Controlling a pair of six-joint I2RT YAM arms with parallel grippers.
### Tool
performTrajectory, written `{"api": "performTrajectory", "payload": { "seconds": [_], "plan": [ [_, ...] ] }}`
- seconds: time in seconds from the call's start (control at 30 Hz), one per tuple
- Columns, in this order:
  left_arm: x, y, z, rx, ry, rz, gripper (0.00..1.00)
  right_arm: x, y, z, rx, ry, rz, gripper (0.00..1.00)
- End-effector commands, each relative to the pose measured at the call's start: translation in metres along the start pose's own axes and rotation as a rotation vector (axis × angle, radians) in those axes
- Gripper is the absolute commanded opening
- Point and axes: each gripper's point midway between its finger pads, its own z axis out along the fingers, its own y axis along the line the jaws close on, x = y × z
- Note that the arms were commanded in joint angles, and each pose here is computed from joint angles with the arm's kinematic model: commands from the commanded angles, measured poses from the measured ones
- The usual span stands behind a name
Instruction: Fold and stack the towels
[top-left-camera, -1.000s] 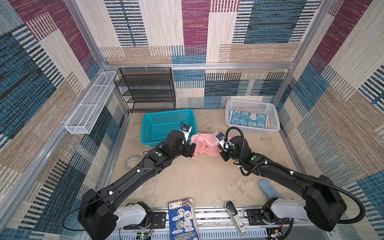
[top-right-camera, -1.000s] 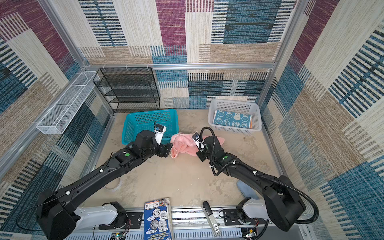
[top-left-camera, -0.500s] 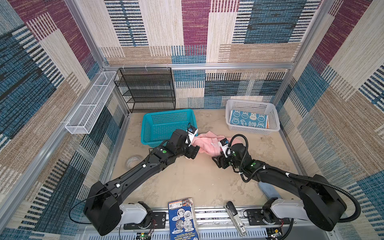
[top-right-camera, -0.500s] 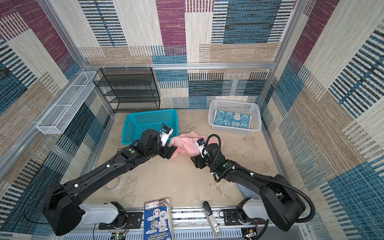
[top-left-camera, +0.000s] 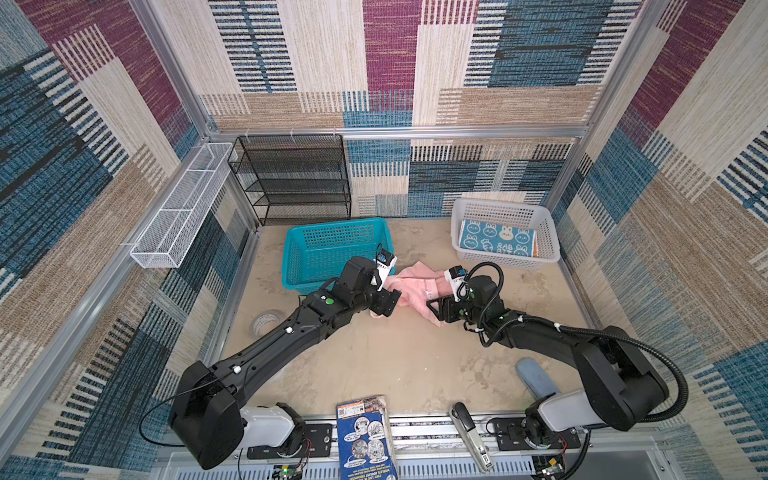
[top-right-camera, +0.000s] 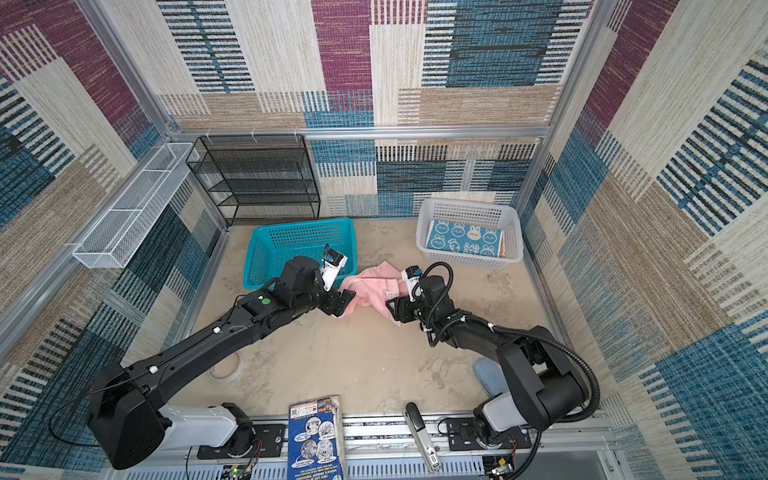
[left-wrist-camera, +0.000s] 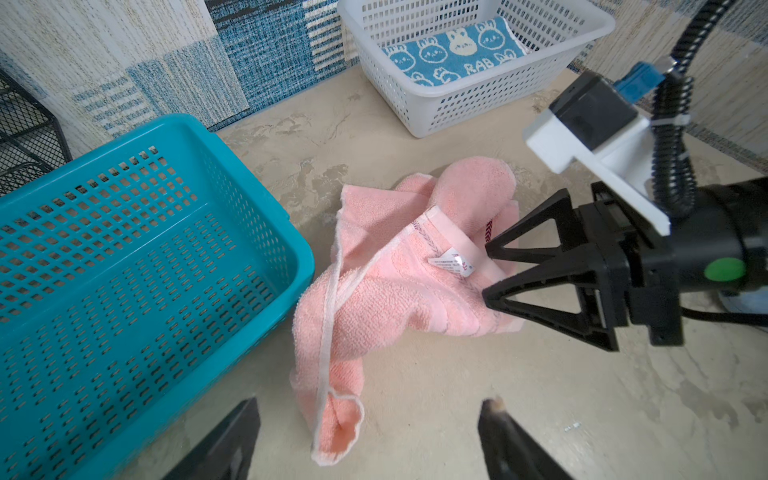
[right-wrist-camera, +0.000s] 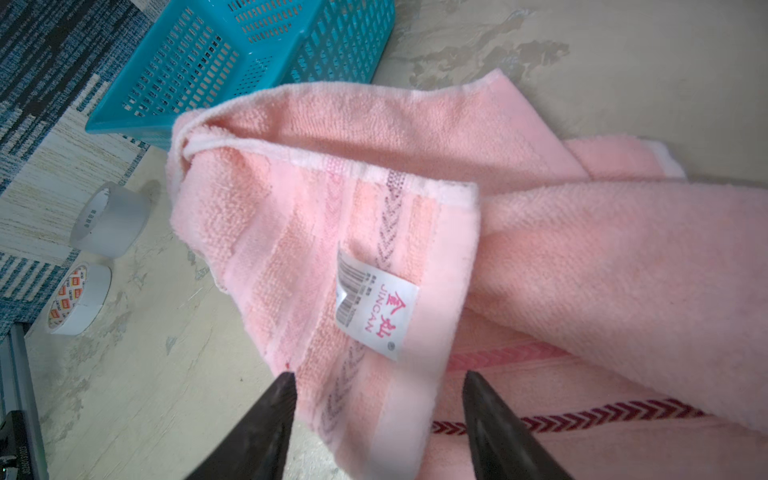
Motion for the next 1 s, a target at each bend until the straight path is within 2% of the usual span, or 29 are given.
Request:
{"api": "performTrajectory", "payload": {
  "seconds": [0.0, 0.1, 0.2, 0.33, 0.43, 0.67, 0.77, 0.97],
  "plan": [
    [-0.003, -0.003, 0.001, 0.016, -0.001, 0.006, 0.87, -0.008, 0.001, 0.004, -0.03, -0.026, 0.018, 0.62],
    [-0.003, -0.003, 0.002, 0.02, 0.006, 0.01, 0.87, -0.006, -0.005, 0.01, -0.024, -0.022, 0.024, 0.59],
    [-0.003, -0.004, 0.004, 0.023, 0.015, 0.015, 0.87, -0.004, -0.005, 0.015, -0.05, -0.018, 0.016, 0.51],
    [-0.005, -0.005, 0.006, 0.029, 0.023, 0.027, 0.87, -0.005, -0.003, 0.019, -0.068, -0.026, -0.018, 0.28],
    [-0.006, -0.006, 0.008, 0.038, 0.035, 0.042, 0.87, -0.016, 0.002, 0.014, -0.079, -0.065, -0.077, 0.15],
    [-0.012, -0.011, 0.018, 0.065, 0.043, 0.108, 0.89, -0.048, 0.02, -0.017, -0.067, -0.186, -0.289, 0.06],
    [-0.018, -0.012, 0.024, 0.071, 0.052, 0.137, 0.9, -0.054, 0.023, -0.023, -0.047, -0.185, -0.361, 0.0],
    [-0.028, -0.013, 0.029, 0.084, 0.034, 0.254, 0.98, -0.055, 0.027, -0.026, -0.005, -0.175, -0.478, 0.0]
  ]
}}
